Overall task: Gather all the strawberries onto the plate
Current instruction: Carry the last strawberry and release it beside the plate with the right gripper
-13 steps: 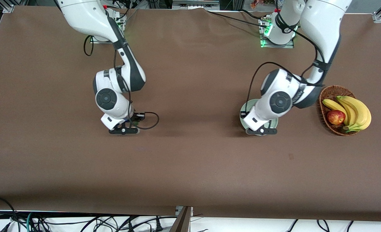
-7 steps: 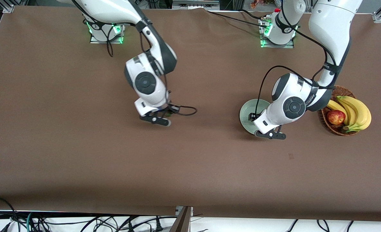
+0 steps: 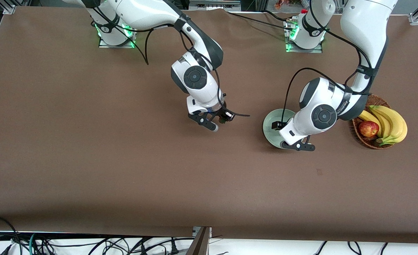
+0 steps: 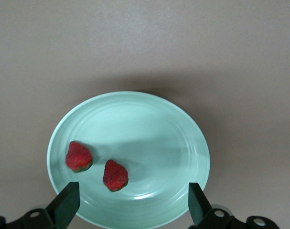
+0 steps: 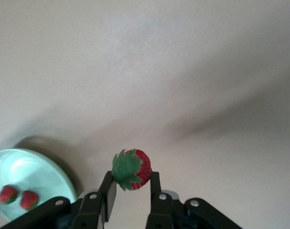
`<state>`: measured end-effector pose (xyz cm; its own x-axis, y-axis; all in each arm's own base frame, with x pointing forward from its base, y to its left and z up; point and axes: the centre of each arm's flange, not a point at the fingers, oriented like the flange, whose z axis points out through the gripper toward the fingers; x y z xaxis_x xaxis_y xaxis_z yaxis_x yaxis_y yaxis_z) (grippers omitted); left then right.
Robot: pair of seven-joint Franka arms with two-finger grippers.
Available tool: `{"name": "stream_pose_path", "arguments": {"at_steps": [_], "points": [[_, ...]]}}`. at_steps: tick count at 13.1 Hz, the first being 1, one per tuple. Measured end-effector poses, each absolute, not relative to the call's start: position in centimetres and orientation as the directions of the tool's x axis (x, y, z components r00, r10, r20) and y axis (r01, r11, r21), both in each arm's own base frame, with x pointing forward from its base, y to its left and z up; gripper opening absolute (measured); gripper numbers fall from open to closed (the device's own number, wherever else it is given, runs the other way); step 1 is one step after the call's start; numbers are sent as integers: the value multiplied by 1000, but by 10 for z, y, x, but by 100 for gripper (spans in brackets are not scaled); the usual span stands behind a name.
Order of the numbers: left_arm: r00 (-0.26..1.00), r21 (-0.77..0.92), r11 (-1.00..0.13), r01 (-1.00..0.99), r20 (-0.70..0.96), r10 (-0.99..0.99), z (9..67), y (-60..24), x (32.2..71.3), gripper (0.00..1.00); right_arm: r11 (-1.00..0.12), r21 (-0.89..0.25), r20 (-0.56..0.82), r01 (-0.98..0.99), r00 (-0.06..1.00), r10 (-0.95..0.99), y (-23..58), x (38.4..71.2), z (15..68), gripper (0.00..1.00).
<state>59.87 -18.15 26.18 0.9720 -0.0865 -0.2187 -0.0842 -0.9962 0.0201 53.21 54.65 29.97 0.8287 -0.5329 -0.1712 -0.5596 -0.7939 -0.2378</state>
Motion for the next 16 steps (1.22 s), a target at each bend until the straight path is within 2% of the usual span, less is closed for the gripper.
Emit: {"name": "stream_pose_path", "arguments": {"at_steps": [3, 5, 6, 8, 10, 12, 14, 16], "points": [[971, 19, -997, -81, -223, -83, 261, -180, 598, 100, -792, -228, -178, -566, 824, -538, 545, 533, 289, 34], [970, 17, -997, -80, -228, -82, 261, -180, 598, 100, -789, -250, -169, -562, 827, -536, 556, 527, 258, 35], [970, 17, -997, -80, -229, -82, 261, -180, 598, 100, -788, -264, -163, -557, 831, -533, 565, 520, 239, 38], [970, 16, -997, -80, -231, -81, 261, -180, 597, 100, -792, -265, -159, -549, 835, -526, 576, 506, 210, 59], [970, 17, -997, -79, -231, -80, 261, -180, 597, 100, -794, -270, -155, -545, 838, -523, 579, 505, 209, 64], [970, 29, -998, -64, -235, -69, 261, -181, 597, 100, -796, -256, -157, -549, 836, -526, 574, 515, 228, 81], [970, 69, -997, -23, -241, -39, 266, -185, 597, 100, -809, -215, -159, -547, 837, -524, 550, 539, 268, 100], [968, 128, -989, 69, -250, 35, 276, -198, 597, 100, -855, -192, -151, -482, 875, -460, 507, 569, 316, 100]]}}
